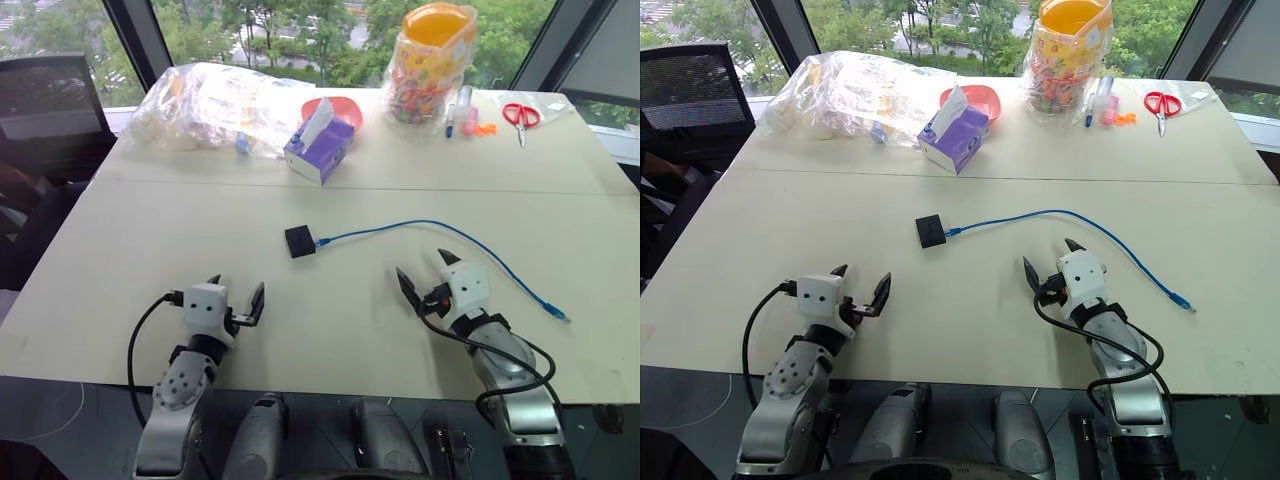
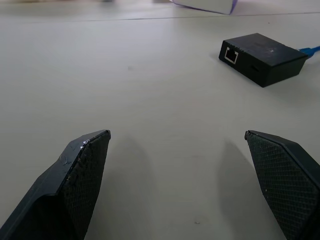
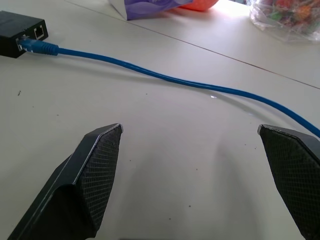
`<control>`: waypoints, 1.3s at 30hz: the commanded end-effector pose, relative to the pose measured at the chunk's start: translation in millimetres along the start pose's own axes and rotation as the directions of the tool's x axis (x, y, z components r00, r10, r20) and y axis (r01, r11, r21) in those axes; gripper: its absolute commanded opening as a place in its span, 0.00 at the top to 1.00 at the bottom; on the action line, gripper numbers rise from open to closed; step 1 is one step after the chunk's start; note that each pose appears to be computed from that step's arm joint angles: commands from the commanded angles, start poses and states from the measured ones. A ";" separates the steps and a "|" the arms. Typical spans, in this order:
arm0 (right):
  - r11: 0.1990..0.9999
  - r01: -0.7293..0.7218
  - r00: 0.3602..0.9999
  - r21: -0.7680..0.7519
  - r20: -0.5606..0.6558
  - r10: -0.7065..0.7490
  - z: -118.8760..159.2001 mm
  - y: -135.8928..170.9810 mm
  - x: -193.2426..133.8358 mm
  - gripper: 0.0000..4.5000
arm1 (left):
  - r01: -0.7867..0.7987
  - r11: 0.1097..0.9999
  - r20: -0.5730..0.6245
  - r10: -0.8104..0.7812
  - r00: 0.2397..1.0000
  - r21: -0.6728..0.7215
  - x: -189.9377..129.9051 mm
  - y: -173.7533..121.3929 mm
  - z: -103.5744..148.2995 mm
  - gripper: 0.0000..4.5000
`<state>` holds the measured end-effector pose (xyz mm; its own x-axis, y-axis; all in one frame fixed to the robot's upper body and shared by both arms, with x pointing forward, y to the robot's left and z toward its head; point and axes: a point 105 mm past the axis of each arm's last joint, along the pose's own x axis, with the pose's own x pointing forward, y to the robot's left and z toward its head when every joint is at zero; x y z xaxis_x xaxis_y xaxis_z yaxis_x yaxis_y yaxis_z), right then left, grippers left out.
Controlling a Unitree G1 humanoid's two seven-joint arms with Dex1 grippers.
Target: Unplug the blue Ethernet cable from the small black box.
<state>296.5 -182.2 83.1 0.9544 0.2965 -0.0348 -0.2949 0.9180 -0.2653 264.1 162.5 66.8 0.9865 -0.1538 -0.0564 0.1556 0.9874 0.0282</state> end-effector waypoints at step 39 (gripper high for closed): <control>0.906 -0.422 0.903 -0.015 0.078 0.422 46.0 10.1 37.8 0.01 | 0.729 0.641 -0.168 -0.712 0.682 0.240 29.3 22.2 104.0 0.00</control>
<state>328.2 -164.7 95.3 0.8068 0.5803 -0.1106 -0.5898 0.7805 -0.2073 303.8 180.6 169.5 0.5845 -0.7834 -0.2111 0.8105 0.5516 0.1972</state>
